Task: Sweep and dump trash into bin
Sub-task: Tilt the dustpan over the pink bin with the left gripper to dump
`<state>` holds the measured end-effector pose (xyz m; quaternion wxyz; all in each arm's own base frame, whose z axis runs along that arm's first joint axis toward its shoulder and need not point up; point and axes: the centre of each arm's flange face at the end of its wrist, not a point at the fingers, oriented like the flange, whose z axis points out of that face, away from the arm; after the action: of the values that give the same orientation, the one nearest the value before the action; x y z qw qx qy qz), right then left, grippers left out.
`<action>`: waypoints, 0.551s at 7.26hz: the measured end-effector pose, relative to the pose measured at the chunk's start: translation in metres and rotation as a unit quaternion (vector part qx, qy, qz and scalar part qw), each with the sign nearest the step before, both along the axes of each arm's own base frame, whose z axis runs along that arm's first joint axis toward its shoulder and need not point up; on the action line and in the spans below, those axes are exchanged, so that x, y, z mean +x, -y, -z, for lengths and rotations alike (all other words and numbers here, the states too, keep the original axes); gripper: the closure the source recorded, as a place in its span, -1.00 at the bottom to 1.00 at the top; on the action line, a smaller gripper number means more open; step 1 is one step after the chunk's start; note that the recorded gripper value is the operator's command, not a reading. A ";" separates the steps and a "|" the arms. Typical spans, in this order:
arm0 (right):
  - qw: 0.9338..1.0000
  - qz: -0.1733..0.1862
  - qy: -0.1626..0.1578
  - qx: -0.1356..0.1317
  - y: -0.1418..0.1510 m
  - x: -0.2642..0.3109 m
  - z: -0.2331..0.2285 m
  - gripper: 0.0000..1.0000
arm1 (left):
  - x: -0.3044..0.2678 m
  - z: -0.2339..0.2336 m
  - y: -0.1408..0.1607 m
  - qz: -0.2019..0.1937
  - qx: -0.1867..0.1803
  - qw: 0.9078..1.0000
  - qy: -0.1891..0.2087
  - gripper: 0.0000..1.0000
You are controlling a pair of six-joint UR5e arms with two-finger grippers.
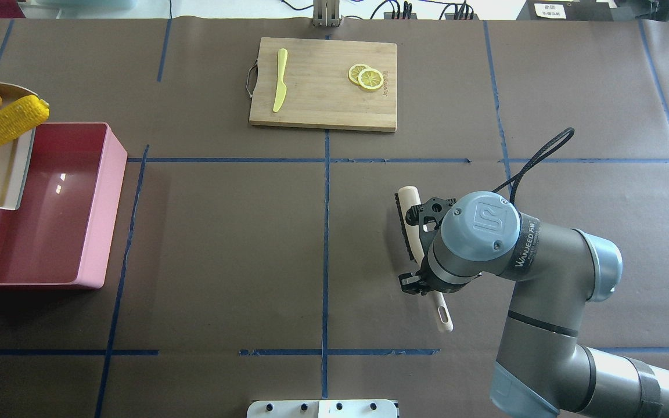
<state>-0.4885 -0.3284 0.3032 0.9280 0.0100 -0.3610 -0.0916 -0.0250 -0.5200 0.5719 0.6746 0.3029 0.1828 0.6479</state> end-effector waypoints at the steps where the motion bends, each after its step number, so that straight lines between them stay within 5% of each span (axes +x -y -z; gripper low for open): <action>1: 1.000 0.000 0.000 0.000 0.000 0.000 0.000 1.00 | -0.006 0.015 -0.003 -0.006 0.009 0.999 0.033 1.00; 4: 1.000 0.001 -0.001 0.000 -0.001 -0.001 -0.001 1.00 | -0.027 0.051 -0.022 -0.039 0.024 0.990 0.132 1.00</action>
<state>-0.4891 -0.3274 0.3041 0.9281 0.0095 -0.3603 -0.0929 -0.0516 -0.4984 0.5208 0.6597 0.2232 0.0880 0.7123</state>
